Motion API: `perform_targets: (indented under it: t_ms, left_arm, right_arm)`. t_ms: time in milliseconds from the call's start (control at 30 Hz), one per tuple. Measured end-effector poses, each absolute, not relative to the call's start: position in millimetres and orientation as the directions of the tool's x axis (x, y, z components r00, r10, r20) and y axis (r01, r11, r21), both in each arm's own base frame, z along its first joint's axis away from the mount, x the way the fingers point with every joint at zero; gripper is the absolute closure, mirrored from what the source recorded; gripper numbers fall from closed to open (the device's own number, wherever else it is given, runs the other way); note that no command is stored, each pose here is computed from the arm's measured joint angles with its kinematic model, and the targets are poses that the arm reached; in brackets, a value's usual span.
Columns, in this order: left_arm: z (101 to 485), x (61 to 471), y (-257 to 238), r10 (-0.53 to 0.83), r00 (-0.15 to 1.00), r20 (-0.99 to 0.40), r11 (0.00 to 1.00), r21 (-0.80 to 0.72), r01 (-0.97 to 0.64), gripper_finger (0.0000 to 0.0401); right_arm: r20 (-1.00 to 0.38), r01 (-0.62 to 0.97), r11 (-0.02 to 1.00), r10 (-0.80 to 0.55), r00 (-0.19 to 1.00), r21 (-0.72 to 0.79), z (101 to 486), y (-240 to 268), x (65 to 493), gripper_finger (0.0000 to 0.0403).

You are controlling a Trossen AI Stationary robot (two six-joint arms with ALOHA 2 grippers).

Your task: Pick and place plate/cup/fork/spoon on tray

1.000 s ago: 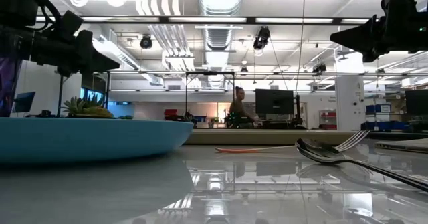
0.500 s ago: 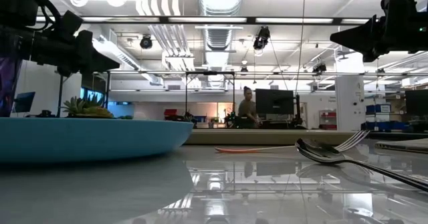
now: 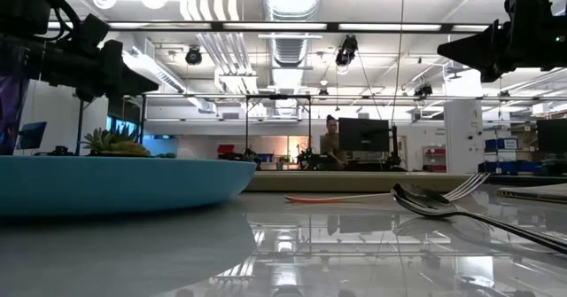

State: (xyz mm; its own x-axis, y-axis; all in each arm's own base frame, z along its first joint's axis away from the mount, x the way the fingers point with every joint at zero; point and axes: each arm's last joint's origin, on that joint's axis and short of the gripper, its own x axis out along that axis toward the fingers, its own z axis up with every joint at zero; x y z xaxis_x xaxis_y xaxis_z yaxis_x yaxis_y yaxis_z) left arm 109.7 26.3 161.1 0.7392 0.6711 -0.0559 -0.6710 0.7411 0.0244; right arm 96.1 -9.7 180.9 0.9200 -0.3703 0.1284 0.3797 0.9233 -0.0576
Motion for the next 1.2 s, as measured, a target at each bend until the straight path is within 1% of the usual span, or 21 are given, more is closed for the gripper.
perform_targets:
  t_ms: [300, 367, 433, 500, 567, 667, 767, 867, 1000, 1033, 1133, 1167, 1200]
  left_arm:
    - [162, 110, 26, 0.671, 0.74, -0.049, 0.741, 0.016, -0.671, 0.0401]
    - [164, 110, 26, 0.656, 0.754, -0.03, 0.752, -0.064, -0.656, 0.0401]
    - [169, 111, 25, 0.633, 0.774, 0.011, 0.758, -0.209, -0.617, 0.0401]
    - [175, 111, 25, 0.63, 0.774, 0.071, 0.744, -0.342, -0.574, 0.0401]
    - [180, 110, 25, 0.628, 0.77, 0.111, 0.722, -0.453, -0.523, 0.0401]
    - [187, 109, 25, 0.625, 0.761, 0.175, 0.691, -0.578, -0.435, 0.0401]
    - [194, 108, 24, 0.607, 0.763, 0.222, 0.701, -0.602, -0.383, 0.0401]
    - [202, 108, 24, 0.597, 0.765, 0.24, 0.708, -0.606, -0.363, 0.0401]
    - [204, 108, 24, 0.599, 0.763, 0.243, 0.703, -0.615, -0.357, 0.0401]
    - [204, 108, 24, 0.604, 0.76, 0.242, 0.685, -0.644, -0.34, 0.0401]
    - [204, 108, 24, 0.583, 0.774, 0.247, 0.602, -0.771, -0.208, 0.0401]
    - [205, 109, 23, 0.559, 0.79, 0.252, 0.598, -0.783, -0.173, 0.0401]
    - [207, 110, 22, 0.523, 0.811, 0.262, 0.617, -0.773, -0.148, 0.0401]
  right_arm:
    - [0.129, 0.378, 0.925, -0.37, 0.92, -0.046, 181, -10, 96, 0.0394]
    - [0.129, 0.372, 0.928, -0.37, 0.92, 0.007, 181, -10, 96, 0.0394]
    - [0.129, 0.361, 0.928, -0.37, 0.92, 0.091, 181, -10, 96, 0.0394]
    - [0.13, 0.348, 0.923, -0.37, 0.92, 0.162, 181, -10, 96, 0.0394]
    - [0.136, 0.342, 0.92, -0.37, 0.919, 0.193, 182, -10, 96, 0.0394]
    - [0.163, 0.341, 0.922, -0.37, 0.915, 0.181, 184, -10, 96, 0.0394]
    - [0.21, 0.346, 0.927, -0.37, 0.905, 0.145, 189, -10, 95, 0.0394]
    - [0.22, 0.352, 0.928, -0.37, 0.903, 0.118, 190, -10, 94, 0.0394]
    - [0.28, 0.344, 0.928, -0.371, 0.885, 0.141, 196, -10, 93, 0.0394]
    - [0.301, 0.341, 0.928, -0.371, 0.879, 0.148, 199, -10, 92, 0.0394]
    - [0.347, 0.338, 0.929, -0.371, 0.862, 0.153, 203, -10, 90, 0.0394]
    - [0.358, 0.346, 0.928, -0.371, 0.857, 0.135, 204, -10, 90, 0.0394]
    - [0.366, 0.353, 0.928, -0.371, 0.853, 0.117, 205, -10, 89, 0.0394]
